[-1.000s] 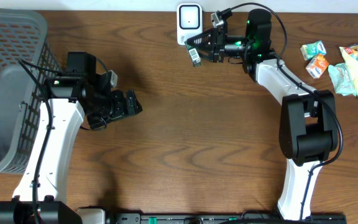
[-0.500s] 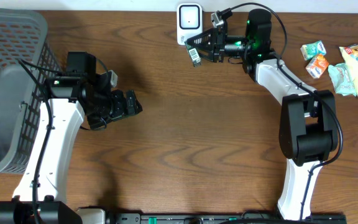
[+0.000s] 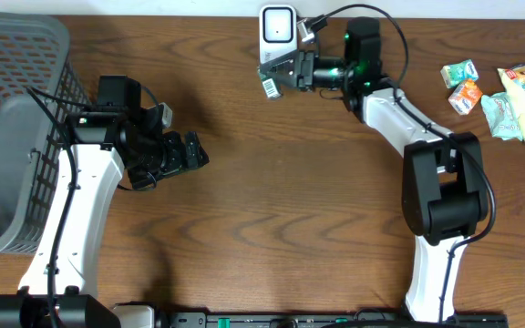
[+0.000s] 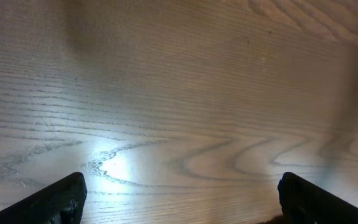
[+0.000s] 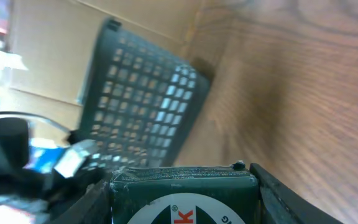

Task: Scan the item barcode
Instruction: 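Hold the tin barcode in front of the white scanner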

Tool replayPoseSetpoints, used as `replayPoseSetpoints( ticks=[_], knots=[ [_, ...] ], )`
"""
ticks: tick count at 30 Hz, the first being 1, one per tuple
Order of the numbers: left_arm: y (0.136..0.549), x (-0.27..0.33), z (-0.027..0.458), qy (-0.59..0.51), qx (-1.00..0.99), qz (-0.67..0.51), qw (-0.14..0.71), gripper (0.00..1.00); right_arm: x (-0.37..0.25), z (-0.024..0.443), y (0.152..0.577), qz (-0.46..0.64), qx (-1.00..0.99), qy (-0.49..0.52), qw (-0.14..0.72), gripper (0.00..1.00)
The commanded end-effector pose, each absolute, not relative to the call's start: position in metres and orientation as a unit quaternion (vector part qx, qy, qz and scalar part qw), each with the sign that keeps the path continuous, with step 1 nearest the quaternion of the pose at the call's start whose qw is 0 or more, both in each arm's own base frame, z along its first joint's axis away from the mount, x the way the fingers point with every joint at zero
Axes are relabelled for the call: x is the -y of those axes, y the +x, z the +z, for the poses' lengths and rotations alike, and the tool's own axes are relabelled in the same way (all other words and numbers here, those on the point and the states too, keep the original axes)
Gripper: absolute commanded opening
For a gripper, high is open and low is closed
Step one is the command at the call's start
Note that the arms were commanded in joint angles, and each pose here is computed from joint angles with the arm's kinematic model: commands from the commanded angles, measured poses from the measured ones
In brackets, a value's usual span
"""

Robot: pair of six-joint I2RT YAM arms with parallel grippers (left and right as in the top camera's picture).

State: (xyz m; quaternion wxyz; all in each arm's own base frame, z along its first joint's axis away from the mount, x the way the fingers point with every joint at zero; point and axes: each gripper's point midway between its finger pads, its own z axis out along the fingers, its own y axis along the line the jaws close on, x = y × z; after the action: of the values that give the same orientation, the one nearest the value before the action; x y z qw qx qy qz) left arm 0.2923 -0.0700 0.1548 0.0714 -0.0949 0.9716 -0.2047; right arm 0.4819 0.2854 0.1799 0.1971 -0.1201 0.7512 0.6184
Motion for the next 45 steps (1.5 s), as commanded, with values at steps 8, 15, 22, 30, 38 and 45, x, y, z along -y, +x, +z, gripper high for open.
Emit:
replayPoseSetpoints(
  ticks=[8,15,22,30,38,45],
  knots=[
    [0.291,0.072,0.153,-0.088,-0.972,-0.206,0.066,0.98,-0.256,0.155,0.529,0.432,-0.816,-0.135,0.359,0.39],
    [0.291,0.072,0.153,-0.088,-0.972,-0.207,0.066,0.98,-0.222,0.131,0.552,0.301,-0.863,-0.104,0.394,0.37],
    [0.291,0.072,0.153,-0.088,-0.972,-0.206,0.066,0.98,-0.189,0.152,0.577,0.107,-0.883,-0.133,0.438,0.38],
    [0.291,0.072,0.153,-0.088,-0.972,-0.206,0.066,0.98,-0.165,0.211,0.603,-0.094,-0.834,-0.167,0.518,0.35],
    [0.291,0.072,0.153,-0.088,-0.972,-0.206,0.066,0.98,-0.174,0.249,0.624,-0.192,-0.757,-0.188,0.595,0.35],
    [0.291,0.072,0.153,-0.088,-0.972,-0.206,0.066,0.97,-0.206,0.252,0.638,-0.21,-0.697,-0.195,0.658,0.36]
  ],
)
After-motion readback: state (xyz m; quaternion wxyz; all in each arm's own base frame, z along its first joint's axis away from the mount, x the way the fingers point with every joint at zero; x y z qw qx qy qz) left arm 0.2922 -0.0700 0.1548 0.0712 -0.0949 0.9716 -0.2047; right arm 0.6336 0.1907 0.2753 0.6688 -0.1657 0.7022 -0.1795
